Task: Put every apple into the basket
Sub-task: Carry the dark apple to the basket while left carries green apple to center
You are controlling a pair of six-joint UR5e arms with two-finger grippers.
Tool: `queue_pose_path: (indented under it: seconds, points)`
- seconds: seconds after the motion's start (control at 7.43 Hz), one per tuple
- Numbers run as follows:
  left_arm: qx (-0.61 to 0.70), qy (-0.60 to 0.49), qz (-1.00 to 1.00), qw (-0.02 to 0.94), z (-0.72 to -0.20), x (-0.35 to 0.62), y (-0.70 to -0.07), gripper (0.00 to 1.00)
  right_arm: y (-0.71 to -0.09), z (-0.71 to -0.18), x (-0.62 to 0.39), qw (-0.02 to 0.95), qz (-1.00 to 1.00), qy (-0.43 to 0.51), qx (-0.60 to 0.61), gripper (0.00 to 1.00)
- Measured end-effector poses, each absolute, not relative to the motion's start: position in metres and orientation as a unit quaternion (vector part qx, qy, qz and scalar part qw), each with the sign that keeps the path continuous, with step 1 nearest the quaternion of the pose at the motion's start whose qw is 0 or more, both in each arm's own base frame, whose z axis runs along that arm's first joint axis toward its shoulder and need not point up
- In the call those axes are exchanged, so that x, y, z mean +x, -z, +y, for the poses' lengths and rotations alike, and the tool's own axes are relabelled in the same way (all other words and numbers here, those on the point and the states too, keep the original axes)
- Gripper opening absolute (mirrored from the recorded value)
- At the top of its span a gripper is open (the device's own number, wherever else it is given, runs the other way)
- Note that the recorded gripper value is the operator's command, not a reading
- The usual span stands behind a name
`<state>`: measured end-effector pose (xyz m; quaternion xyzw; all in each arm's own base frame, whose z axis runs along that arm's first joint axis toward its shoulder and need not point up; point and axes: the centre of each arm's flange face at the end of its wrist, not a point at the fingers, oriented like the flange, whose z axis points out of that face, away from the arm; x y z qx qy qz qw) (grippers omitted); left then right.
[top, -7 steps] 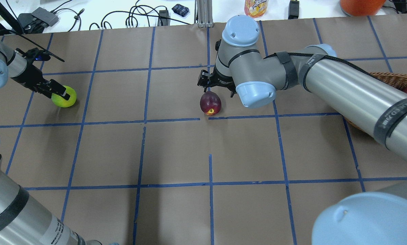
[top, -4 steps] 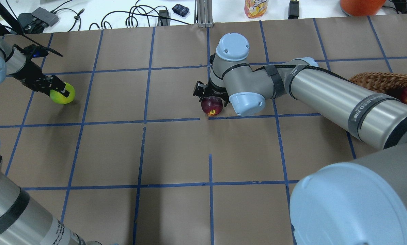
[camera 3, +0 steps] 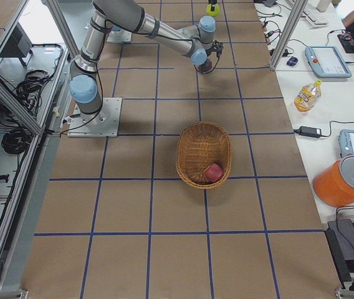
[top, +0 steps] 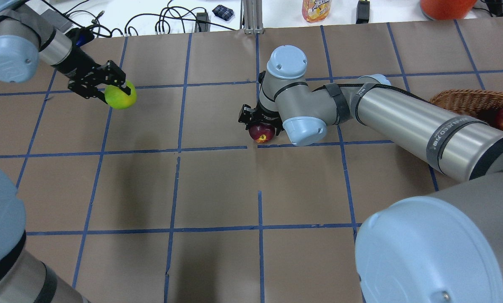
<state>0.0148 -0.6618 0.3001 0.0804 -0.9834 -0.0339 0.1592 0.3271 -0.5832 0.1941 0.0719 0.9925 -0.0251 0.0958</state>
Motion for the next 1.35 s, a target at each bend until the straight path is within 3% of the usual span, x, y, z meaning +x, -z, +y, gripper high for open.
queue_pose_path:
  seconds: [0.13, 0.54, 1.08, 1.35]
  points:
    - [0.095, 0.042, -0.983, 0.152, -0.658, -0.054, -0.305, 0.25, -0.199, -0.584, 0.327, 0.097, 0.993, 0.029, 0.067, 0.39]
    - [0.121, 0.039, -0.983, 0.134, -0.627, -0.207, -0.285, 0.25, -0.235, -0.591, 0.305, 0.097, 0.992, 0.044, 0.063, 0.38]
    - [0.142, 0.037, -0.981, 0.131, -0.6, -0.237, -0.247, 0.26, -0.315, -0.612, 0.097, 0.064, 0.997, 0.038, 0.023, 0.38]
    - [0.139, 0.036, -0.982, 0.121, -0.589, -0.272, -0.233, 0.33, -0.329, -0.608, -0.015, 0.026, 0.999, 0.039, -0.003, 0.37]
